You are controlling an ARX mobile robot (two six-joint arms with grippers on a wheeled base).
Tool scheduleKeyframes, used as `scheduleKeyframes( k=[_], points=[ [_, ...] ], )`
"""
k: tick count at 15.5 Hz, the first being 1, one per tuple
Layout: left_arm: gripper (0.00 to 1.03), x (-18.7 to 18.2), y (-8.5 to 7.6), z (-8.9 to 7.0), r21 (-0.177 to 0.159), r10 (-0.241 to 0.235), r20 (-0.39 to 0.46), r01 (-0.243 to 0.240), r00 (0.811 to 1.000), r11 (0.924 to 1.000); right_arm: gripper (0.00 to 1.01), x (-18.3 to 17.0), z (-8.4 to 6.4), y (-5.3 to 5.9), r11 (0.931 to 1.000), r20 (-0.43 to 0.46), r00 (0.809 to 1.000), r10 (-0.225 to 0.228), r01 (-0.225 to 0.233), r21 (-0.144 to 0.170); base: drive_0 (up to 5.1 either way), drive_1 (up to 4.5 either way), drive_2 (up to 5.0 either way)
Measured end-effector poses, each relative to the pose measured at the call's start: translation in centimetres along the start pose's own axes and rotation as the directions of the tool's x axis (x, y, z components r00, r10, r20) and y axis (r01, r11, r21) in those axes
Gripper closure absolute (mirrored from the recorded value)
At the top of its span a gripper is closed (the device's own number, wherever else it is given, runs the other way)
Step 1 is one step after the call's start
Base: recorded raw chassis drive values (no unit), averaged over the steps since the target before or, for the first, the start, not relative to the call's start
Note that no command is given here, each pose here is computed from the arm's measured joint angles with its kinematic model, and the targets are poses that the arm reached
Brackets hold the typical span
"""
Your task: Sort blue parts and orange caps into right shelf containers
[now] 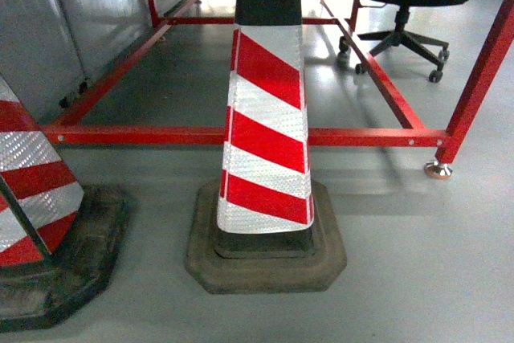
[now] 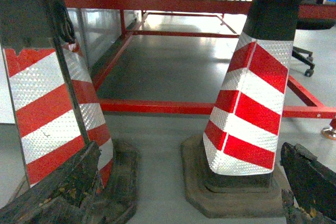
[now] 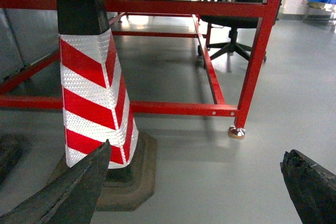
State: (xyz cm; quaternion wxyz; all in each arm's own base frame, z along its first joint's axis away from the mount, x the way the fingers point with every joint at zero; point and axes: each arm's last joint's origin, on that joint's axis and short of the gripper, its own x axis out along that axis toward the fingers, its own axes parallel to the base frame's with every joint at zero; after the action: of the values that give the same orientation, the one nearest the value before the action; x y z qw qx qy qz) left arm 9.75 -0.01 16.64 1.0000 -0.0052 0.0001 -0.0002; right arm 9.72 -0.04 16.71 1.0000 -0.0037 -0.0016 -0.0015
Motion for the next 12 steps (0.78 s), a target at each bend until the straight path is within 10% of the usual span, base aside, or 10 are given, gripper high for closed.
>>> scheduleKeyframes(
  k=[12],
  points=[
    [0.05,0.0,0.0,0.0,0.011,-0.001,0.0,0.001,1.0,0.9999,0.03,0.0,0.0,-0.01,1.0,0.0,1.0,-0.002,0.002,0.006,0.0,0.0,0.0]
  ],
)
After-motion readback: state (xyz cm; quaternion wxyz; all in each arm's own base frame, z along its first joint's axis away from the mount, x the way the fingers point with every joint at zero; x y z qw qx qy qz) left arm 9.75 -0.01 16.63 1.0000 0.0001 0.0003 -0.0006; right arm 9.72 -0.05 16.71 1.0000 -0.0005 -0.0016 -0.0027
